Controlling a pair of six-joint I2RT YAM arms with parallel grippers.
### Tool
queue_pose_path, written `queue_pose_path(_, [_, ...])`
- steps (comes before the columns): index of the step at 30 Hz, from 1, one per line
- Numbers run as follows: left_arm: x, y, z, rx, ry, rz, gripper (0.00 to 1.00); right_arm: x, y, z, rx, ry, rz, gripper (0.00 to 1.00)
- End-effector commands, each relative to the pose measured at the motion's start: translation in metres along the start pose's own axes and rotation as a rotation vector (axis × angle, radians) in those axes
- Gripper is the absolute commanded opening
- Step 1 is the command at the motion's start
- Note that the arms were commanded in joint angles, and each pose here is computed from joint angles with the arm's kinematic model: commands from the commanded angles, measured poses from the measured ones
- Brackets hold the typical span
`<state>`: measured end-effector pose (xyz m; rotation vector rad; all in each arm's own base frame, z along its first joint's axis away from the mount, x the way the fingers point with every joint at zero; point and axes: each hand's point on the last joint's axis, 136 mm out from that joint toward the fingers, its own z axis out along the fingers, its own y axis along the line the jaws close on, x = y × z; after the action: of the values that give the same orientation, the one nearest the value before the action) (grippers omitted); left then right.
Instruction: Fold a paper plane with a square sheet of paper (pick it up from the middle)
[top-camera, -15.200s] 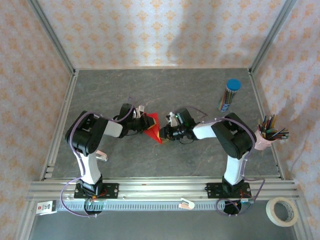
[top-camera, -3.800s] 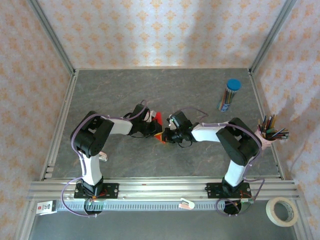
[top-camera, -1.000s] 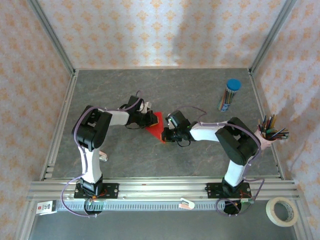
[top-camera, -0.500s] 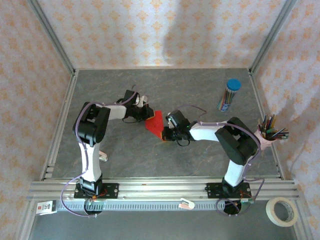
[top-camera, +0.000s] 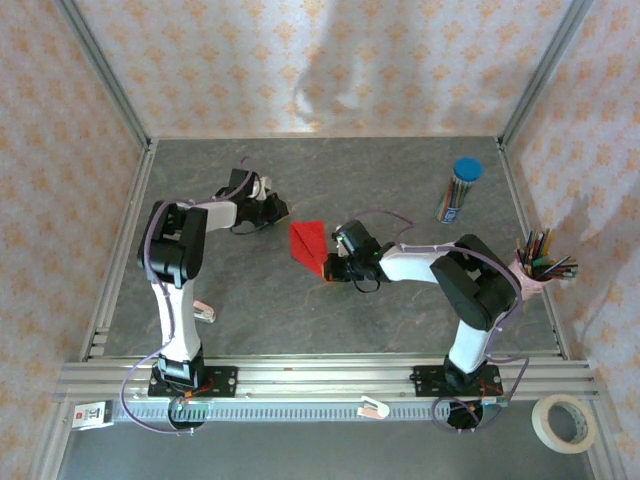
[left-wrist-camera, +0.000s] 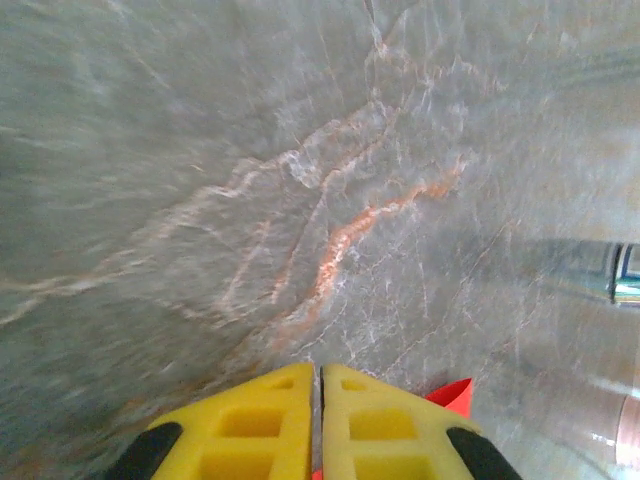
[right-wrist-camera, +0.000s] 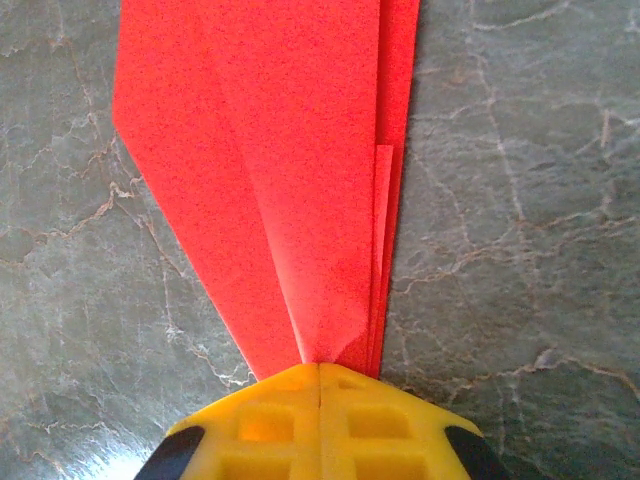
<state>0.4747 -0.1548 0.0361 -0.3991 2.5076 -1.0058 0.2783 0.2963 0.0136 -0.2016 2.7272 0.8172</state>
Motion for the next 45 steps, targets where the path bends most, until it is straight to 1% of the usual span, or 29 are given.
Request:
queue_pose_path(1, [-0.013,-0.039,-0.041,0.053,-0.121,0.037,0.10,0.080,-0.094,-0.001,0.346,0.247,0.087,0.03])
queue_pose_path(3, [0.003,-0.047,-0.050,0.061,-0.118,0.045,0.10,0.080,-0.093,-0.001,0.341,0.248,0.087,0.03])
queue_pose_path(5, [0.024,-0.053,-0.049,0.068,-0.087,0.052,0.10,0.080,-0.093,-0.001,0.339,0.249,0.088,0.03])
queue_pose_path(8, [0.059,-0.062,-0.036,0.082,-0.011,0.068,0.10,0.077,-0.089,-0.002,0.328,0.242,0.086,0.03])
queue_pose_path(11, [0.087,-0.068,-0.020,0.094,0.059,0.072,0.11,0.068,-0.078,-0.001,0.283,0.222,0.078,0.03])
queue_pose_path(16, [0.109,-0.064,-0.002,0.113,0.125,0.042,0.10,0.043,-0.056,-0.002,0.191,0.157,0.087,0.04])
queue_pose_path(20, [0.128,-0.065,0.007,0.112,0.191,0.063,0.10,0.041,-0.051,0.001,0.167,0.163,0.098,0.04])
queue_pose_path(25, [0.137,-0.053,0.012,0.057,0.217,0.072,0.10,0.047,-0.057,0.002,0.188,0.182,0.096,0.04])
queue_pose_path(26, [0.141,-0.039,0.019,0.014,0.229,0.056,0.10,0.048,-0.058,0.002,0.191,0.185,0.096,0.04])
queue_pose_path(35, [0.138,-0.004,0.025,-0.172,0.225,0.033,0.09,0.056,-0.065,-0.001,0.211,0.202,0.101,0.04])
queue_pose_path(40, [0.139,0.000,0.027,-0.191,0.237,0.030,0.09,0.064,-0.067,-0.007,0.214,0.217,0.087,0.04])
queue_pose_path(42, [0.144,0.002,0.028,-0.184,0.249,0.022,0.08,0.055,-0.055,-0.010,0.162,0.188,0.069,0.04])
queue_pose_path(45, [0.149,0.003,0.029,-0.176,0.262,0.018,0.07,0.022,-0.021,-0.017,0.047,0.100,0.040,0.05])
